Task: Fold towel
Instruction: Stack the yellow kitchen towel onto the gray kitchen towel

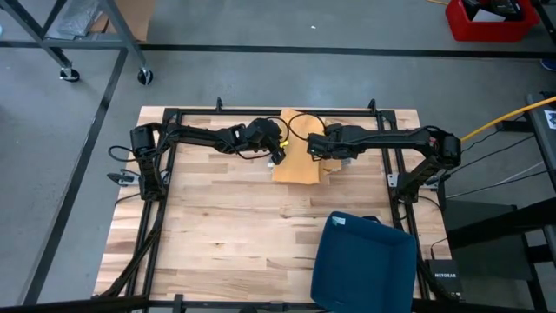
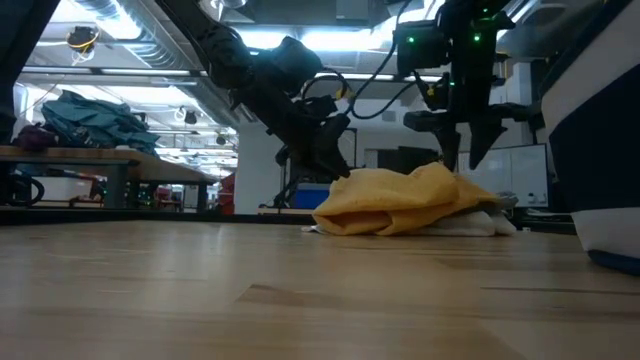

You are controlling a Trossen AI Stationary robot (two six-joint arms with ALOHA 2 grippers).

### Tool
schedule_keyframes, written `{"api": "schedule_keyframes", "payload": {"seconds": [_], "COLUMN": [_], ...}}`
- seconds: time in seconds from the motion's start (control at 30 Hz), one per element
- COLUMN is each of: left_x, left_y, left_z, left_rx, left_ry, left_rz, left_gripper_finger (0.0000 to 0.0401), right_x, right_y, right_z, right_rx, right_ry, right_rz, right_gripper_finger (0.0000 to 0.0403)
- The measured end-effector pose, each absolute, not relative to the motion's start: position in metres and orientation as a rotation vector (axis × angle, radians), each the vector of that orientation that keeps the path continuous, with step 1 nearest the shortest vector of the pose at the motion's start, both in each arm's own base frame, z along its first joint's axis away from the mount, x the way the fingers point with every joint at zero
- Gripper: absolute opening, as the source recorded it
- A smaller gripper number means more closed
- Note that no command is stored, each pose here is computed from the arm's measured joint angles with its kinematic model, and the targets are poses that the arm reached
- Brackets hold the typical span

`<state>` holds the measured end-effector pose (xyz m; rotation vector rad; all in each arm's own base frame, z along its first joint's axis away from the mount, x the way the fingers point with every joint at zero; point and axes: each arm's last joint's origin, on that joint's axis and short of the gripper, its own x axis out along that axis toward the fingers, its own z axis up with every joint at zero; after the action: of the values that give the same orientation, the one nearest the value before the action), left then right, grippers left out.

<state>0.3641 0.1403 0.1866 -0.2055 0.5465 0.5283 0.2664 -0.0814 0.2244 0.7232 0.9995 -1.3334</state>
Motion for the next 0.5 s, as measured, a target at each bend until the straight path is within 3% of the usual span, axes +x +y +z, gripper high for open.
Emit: {"api": "schedule_keyframes", "payload": {"seconds": [0.27, 0.5], "left_x": [0.362, 0.364], "left_y": [0.138, 0.134], "left_z": [0.204, 0.204], "left_rx": [-0.169, -0.129], "left_ry": [0.492, 0.496], "left_rz": [0.490, 0.330], "left_gripper_finger": [0.0132, 0.0132], "right_x": [0.256, 0.268], "right_y": [-0.079, -0.080], "right_z": [0.242, 0.294], "right_rx": [0.686, 0.728], "right_ry": [1.000, 0.798], "right_rz": [-1.357, -1.132], "right_gripper_finger": [0.0190, 0.0179]}}
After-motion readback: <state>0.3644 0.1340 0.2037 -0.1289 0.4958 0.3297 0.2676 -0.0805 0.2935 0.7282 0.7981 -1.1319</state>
